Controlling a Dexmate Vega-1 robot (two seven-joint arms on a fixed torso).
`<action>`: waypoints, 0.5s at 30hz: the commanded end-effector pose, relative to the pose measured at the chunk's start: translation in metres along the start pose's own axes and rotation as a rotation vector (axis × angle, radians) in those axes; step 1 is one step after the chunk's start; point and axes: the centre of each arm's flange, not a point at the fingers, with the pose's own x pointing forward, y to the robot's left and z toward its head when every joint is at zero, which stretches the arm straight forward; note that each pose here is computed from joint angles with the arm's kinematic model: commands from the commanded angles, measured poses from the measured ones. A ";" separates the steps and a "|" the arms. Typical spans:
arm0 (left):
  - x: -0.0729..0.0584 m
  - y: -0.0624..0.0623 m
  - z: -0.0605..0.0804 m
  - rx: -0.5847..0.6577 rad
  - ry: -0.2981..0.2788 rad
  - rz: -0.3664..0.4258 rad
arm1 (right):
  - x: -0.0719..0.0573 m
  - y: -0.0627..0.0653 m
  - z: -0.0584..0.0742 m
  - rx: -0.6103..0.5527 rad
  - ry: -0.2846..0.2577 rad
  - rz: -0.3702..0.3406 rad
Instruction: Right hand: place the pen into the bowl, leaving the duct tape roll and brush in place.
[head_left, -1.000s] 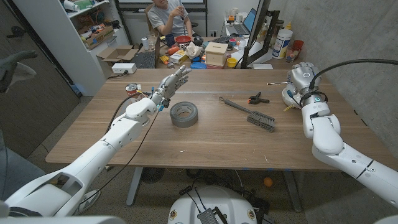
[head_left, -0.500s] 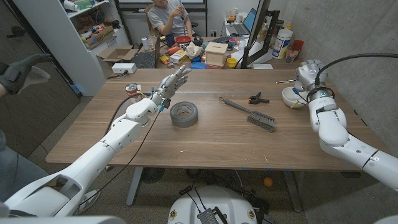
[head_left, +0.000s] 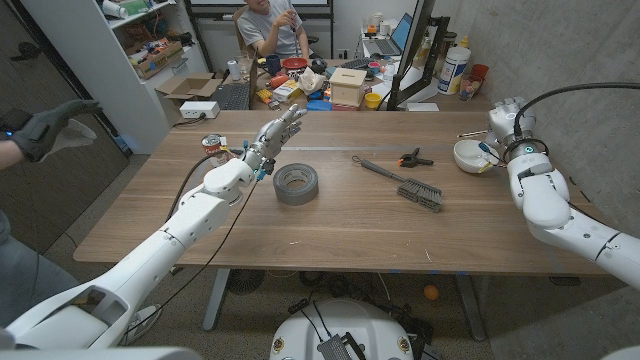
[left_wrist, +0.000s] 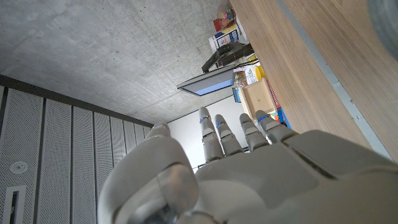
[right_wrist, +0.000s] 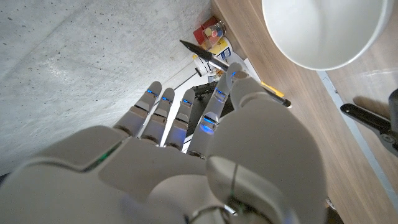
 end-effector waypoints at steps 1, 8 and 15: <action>-0.002 -0.008 0.000 -0.005 0.008 -0.006 | 0.007 0.030 -0.005 -0.076 -0.004 0.084; -0.001 -0.010 0.000 0.005 0.015 -0.007 | 0.015 0.047 0.004 -0.111 -0.011 0.120; -0.003 -0.010 0.000 0.009 0.025 0.002 | 0.025 0.060 0.011 -0.123 -0.007 0.156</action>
